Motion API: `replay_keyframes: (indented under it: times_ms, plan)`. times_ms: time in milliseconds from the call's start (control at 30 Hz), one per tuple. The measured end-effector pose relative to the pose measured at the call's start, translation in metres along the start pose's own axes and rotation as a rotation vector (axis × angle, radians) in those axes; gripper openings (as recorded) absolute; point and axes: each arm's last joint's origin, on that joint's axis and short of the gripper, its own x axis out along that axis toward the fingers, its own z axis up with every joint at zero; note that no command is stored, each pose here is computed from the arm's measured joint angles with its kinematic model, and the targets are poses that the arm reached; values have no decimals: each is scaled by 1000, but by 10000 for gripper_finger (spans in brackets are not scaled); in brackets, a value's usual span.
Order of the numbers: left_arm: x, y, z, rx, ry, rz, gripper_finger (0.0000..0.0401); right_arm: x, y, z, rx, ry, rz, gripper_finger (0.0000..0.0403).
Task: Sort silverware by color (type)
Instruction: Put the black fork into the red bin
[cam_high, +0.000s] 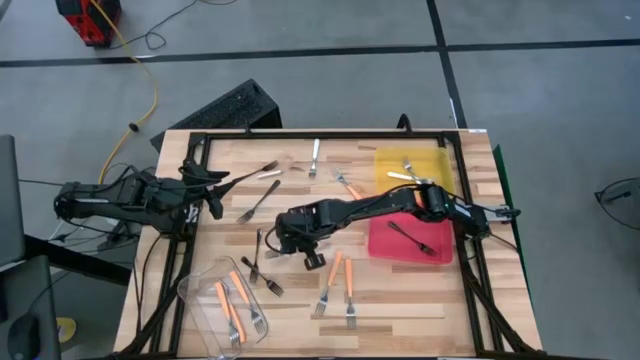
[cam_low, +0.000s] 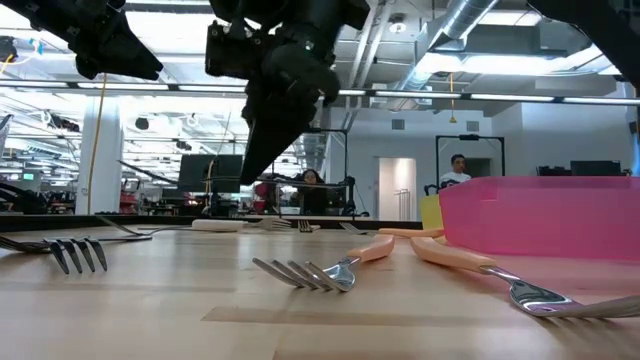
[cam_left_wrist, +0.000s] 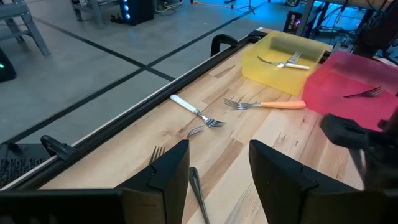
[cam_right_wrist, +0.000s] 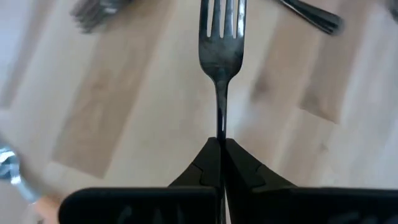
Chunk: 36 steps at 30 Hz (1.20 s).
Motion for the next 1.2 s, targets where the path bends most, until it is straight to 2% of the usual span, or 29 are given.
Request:
replay_keyframes:
  times_ms: [300, 467, 733, 933, 1200]
  plan:
    - [0, 0, 0, 0, 0, 0, 151, 0, -7, -4, 169, 28, -42, 24]
    - [0, 0, 0, -9, 0, 0, 151, 0, -8, -6, 193, 54, -82, 24]
    - [0, 0, 0, -12, 0, 0, 151, -2, -7, -10, 205, 93, -77, 24]
    - [0, 0, 0, -11, 0, 0, 151, -28, -6, -8, 197, 83, -128, 24]
    - [0, 0, 0, -29, 3, 1, 151, -77, -7, -3, 201, -12, -149, 24]
